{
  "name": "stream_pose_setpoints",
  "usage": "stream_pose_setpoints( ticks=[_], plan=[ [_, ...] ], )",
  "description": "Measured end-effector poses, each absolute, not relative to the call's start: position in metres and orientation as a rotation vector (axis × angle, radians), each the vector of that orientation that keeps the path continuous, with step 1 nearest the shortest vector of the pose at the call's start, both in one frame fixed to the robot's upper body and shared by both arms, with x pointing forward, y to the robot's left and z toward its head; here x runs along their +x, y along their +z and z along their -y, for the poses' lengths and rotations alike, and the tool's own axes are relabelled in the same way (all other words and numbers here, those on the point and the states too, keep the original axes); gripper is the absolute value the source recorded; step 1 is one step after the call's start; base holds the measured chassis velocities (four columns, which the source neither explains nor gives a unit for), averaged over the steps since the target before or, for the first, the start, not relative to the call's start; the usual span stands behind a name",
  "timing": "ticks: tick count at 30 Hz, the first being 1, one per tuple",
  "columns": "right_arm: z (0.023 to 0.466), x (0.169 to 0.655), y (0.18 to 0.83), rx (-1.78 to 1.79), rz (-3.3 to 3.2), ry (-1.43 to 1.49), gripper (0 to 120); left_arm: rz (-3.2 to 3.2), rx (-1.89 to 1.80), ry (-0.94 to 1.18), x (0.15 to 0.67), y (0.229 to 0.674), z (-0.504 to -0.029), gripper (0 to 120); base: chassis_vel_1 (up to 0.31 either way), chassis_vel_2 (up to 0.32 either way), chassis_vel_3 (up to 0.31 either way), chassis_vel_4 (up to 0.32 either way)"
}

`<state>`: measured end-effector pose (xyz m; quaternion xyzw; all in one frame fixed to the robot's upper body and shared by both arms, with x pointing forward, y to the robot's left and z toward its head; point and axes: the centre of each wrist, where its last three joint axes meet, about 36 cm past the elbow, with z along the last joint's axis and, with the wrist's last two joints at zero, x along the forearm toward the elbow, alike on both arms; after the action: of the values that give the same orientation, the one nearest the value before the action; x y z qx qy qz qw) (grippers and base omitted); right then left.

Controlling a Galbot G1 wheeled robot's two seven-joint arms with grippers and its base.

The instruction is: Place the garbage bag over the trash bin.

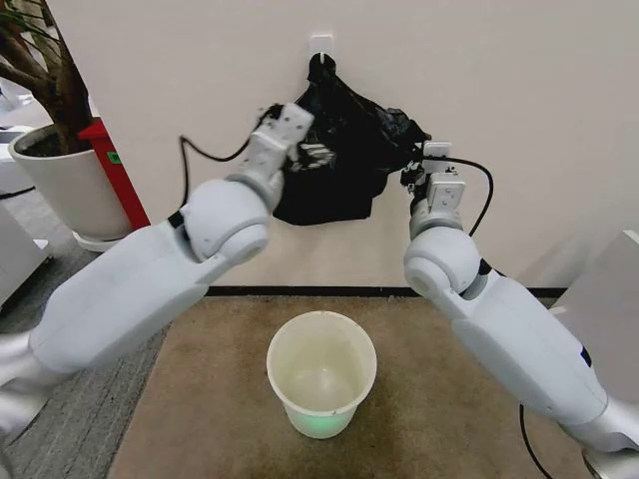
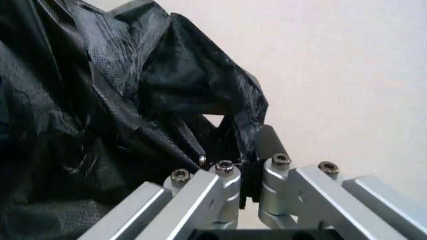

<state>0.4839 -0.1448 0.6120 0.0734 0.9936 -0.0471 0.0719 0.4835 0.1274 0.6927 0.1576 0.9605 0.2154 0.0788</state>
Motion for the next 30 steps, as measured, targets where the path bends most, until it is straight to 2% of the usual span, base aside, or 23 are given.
stream_pose_setpoints(
  ticks=[10,20,30],
  plan=[
    [0.152,0.479,0.602,0.231,-2.993,-0.142,0,-2.993,0.554,0.652,0.498,0.691,-0.081,96,0.000,0.000,0.000,0.000],
    [0.164,0.476,0.600,0.254,-2.986,-0.155,0,-3.016,0.517,0.665,0.509,0.686,-0.071,94,0.000,0.000,0.000,0.000],
    [0.172,0.473,0.605,0.258,-2.961,-0.153,0,-3.048,0.469,0.692,0.520,0.673,-0.076,56,0.000,0.000,0.000,0.000]
  ],
)
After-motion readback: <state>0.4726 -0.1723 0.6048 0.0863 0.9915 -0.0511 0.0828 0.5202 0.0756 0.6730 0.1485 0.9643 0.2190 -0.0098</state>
